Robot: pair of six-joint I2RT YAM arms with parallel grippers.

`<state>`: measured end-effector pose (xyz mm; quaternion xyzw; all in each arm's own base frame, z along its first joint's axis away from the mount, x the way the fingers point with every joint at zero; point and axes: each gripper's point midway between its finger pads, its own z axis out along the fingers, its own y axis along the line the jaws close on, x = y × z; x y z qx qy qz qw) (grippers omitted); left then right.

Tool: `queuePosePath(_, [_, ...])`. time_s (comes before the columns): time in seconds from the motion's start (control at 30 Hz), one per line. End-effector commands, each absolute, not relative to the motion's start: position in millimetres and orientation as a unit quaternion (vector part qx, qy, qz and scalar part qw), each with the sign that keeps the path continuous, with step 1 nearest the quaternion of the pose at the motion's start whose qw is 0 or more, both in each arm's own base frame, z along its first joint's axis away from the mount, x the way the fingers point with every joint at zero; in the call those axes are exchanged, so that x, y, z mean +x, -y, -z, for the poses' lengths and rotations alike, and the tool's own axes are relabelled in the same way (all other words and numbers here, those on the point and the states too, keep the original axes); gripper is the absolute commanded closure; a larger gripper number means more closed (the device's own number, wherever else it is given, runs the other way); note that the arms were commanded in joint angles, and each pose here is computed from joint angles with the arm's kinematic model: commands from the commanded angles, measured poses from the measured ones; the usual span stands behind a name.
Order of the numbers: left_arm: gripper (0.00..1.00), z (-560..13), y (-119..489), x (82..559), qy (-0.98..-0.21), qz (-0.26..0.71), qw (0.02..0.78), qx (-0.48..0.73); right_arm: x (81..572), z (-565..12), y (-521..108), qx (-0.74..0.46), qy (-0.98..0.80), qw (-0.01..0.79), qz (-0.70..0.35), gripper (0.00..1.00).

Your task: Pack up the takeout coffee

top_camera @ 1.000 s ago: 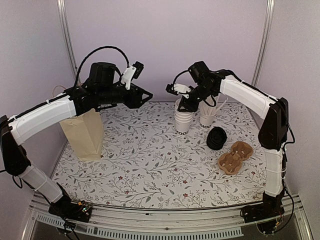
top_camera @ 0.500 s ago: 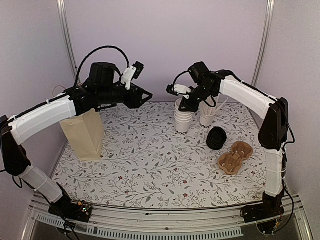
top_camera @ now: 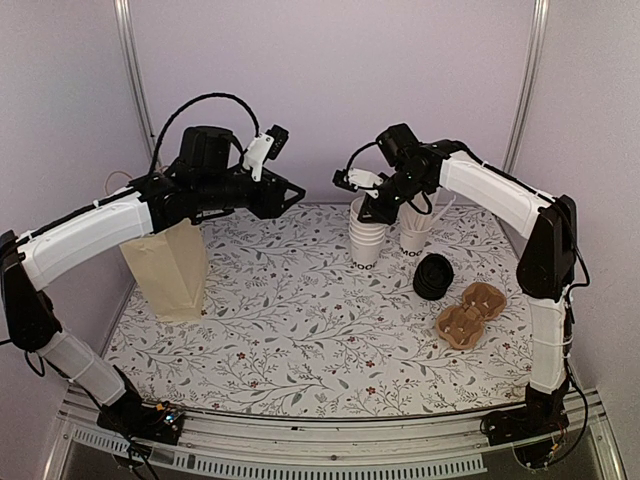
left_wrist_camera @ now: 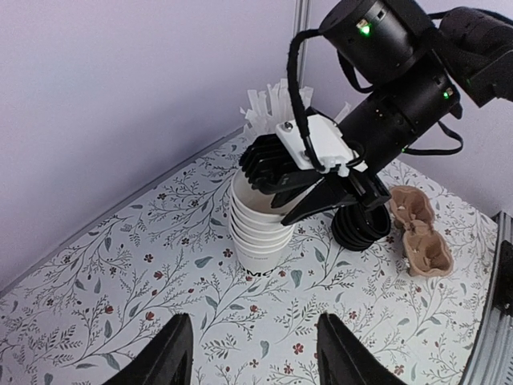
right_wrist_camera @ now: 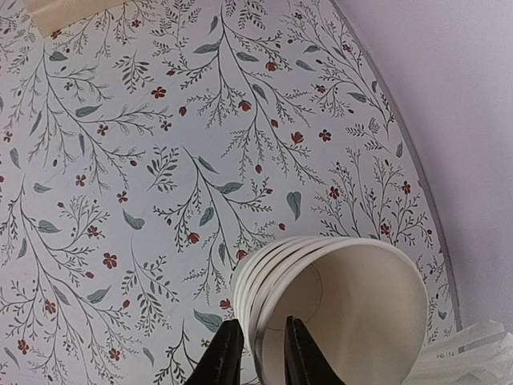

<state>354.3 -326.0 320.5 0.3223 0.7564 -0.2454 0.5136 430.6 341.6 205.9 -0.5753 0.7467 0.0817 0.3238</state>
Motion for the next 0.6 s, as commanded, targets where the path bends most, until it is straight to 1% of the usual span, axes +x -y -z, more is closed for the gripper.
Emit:
queuePosePath(0.0, [0.45, -322.4, 329.0, 350.8, -0.749, 0.245, 0.521, 0.329, 431.8, -194.6, -343.0, -0.573, -0.753, 0.312, -0.079, 0.79])
queuePosePath(0.3, [0.45, -322.7, 329.5, 350.5, -0.748, 0.243, 0.522, 0.330, 433.4, -189.2, -343.3, -0.574, -0.756, 0.307, -0.076, 0.77])
queuePosePath(0.57, [0.45, -322.1, 330.5, 349.6, -0.747, 0.243, 0.522, 0.332, 432.2, -190.8, -345.5, -0.575, -0.754, 0.306, -0.084, 0.82])
